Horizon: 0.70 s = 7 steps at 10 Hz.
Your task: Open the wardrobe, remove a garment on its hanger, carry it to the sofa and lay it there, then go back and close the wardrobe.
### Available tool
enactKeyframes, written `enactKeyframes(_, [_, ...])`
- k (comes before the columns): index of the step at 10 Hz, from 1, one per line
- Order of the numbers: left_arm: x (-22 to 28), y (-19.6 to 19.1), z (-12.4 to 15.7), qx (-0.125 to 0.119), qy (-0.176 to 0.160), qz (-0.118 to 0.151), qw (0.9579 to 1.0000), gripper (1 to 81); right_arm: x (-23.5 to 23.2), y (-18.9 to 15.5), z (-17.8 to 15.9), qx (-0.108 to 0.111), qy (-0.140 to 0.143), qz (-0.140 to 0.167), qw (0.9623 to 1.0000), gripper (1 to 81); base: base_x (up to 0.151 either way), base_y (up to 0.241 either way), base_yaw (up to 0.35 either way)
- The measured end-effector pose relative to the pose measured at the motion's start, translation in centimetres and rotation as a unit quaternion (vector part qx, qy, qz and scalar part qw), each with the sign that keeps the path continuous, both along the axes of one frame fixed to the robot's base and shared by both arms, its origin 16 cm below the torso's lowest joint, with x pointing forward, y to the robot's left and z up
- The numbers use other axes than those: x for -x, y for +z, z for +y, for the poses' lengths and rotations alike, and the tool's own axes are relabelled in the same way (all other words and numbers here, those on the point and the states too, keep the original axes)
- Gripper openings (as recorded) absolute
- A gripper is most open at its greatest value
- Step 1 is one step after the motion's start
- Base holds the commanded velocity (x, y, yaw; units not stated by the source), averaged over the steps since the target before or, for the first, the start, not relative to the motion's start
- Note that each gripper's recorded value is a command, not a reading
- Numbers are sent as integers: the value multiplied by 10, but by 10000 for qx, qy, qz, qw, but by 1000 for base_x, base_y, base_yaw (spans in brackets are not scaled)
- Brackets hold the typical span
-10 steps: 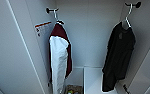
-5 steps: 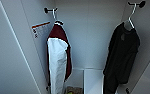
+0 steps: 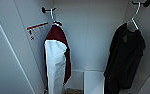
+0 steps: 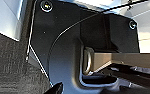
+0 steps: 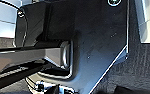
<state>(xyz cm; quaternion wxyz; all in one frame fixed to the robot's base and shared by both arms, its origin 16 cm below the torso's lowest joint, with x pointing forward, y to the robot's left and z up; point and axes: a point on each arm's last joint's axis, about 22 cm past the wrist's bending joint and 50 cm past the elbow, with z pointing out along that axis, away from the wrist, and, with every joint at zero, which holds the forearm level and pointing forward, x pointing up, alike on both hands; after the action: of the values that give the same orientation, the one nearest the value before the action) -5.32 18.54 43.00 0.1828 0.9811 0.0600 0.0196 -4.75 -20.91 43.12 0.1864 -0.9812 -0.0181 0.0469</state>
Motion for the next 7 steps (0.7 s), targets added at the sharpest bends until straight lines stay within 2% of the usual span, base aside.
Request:
enactKeyframes(3, [0,0,0,0,-1,2,10000,811,1,0,7,-44,-7,5,10000,811,73,0,0])
enactKeyframes(7, [3,0,0,1,-2,25,10000,811,-8,-2,3,15,-6,-42,10000,811,0,0,0])
